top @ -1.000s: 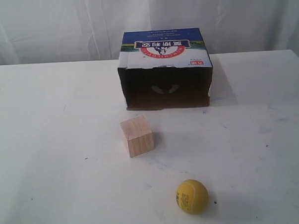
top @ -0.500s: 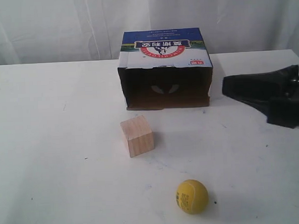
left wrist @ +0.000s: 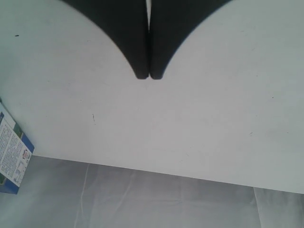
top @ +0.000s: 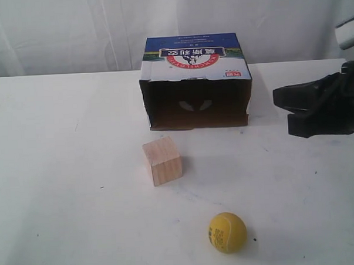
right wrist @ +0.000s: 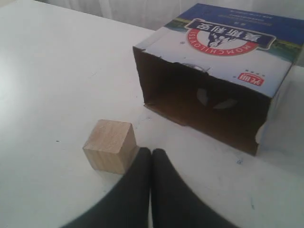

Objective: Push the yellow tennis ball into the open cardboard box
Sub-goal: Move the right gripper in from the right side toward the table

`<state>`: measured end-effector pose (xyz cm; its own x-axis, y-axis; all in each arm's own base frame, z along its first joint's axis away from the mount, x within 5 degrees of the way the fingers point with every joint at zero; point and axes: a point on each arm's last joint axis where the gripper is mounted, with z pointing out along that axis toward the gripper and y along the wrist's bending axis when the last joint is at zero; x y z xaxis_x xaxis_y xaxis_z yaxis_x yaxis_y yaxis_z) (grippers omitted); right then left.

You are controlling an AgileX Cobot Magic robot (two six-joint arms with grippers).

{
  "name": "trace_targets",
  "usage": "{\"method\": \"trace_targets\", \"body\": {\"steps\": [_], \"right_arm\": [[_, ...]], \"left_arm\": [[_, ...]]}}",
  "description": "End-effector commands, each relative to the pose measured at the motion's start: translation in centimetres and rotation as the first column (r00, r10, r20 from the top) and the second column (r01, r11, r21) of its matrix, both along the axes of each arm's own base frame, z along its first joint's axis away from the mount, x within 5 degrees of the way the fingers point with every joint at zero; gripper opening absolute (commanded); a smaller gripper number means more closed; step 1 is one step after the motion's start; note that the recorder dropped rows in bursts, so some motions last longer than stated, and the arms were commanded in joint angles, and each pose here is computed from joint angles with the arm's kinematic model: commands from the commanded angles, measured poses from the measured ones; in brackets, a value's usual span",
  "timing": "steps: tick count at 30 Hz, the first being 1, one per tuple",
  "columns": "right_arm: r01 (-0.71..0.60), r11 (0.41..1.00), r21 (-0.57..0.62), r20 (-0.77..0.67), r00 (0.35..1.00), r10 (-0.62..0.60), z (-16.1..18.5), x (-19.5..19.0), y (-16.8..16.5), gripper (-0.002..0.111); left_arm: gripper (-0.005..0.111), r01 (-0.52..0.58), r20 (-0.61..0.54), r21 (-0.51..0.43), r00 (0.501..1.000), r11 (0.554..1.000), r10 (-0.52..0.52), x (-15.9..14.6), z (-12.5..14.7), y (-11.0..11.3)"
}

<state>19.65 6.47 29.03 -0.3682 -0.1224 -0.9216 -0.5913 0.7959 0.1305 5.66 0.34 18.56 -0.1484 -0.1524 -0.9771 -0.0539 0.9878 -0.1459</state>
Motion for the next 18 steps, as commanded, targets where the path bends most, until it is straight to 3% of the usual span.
{"method": "trace_targets", "body": {"steps": [1, 10, 18], "right_arm": [[0.028, 0.999, -0.035, 0.036, 0.999, -0.026, 0.25, 0.36, -0.31, 0.000], [-0.015, 0.997, -0.073, 0.060, 0.998, 0.019, 0.05, 0.17, -0.15, 0.000], [0.063, 0.997, -0.033, 0.002, 0.998, -0.063, -0.70, 0.18, -0.57, 0.000]], "left_arm": [[0.000, -0.001, 0.008, -0.005, 1.000, 1.000, 0.001, 0.00, -0.03, 0.00], [0.000, -0.001, 0.008, -0.005, 1.000, 1.000, 0.001, 0.00, -0.03, 0.00], [0.000, -0.001, 0.008, -0.005, 1.000, 1.000, 0.001, 0.00, -0.03, 0.00]]}}
